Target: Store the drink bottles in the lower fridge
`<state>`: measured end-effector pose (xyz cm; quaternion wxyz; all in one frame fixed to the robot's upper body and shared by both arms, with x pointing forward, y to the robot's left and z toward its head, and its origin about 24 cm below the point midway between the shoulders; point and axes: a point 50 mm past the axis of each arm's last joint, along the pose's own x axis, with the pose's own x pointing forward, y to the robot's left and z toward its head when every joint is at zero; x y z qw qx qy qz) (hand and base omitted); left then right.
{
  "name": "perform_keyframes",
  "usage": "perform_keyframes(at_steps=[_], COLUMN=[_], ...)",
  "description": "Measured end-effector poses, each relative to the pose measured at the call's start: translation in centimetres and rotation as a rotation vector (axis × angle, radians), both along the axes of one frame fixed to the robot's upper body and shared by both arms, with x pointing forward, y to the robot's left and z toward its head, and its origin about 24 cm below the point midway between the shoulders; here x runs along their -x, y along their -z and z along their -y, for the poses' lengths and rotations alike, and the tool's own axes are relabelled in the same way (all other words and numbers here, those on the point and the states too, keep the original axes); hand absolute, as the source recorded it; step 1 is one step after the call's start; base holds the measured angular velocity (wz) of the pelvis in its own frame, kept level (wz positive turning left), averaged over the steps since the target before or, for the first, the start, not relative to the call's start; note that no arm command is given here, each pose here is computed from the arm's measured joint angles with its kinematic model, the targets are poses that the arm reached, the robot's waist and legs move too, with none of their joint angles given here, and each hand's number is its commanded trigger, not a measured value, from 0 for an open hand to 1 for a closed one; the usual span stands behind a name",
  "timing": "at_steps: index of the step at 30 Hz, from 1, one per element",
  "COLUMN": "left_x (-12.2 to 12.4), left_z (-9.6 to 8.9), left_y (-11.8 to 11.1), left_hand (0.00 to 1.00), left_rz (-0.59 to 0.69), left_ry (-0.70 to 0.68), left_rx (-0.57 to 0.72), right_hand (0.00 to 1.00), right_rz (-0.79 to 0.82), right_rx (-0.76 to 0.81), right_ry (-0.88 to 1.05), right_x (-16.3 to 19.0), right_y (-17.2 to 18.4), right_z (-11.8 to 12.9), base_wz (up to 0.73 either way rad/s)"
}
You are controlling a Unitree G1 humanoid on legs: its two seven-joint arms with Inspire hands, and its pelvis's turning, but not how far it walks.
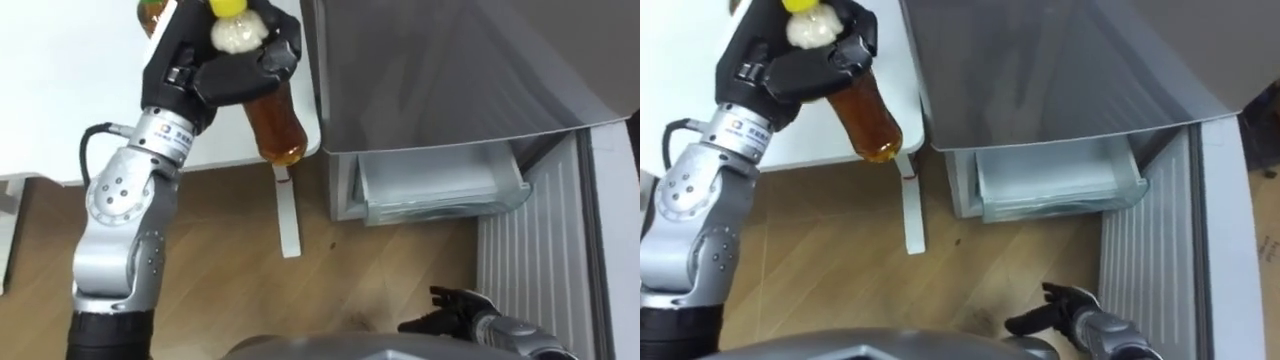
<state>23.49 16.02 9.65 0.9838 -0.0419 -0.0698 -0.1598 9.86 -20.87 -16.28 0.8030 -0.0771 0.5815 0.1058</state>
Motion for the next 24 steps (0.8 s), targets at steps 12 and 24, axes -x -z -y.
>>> perform_keyframes(at_steps=[12,24], left_x=[0.9,1.8], left_z=[1.1,1.4], left_y=[1.7,3.9], left_hand=[1.0,1.0], left_rz=[-0.072,-0.166], left_ry=[0.061,0.116], left_rx=[0.047,0.039], right_hand=[0.0,0.0], right_rz=[0.132,0.38], right_rx=[-0.075,-0.228], right_ry=[-0.308,-0.564], right_x=[-3.5,-8.1], right_y=[-1.4,-6.1], right_z=[-3.9,-8.3], base_wz=[0.06,0.05])
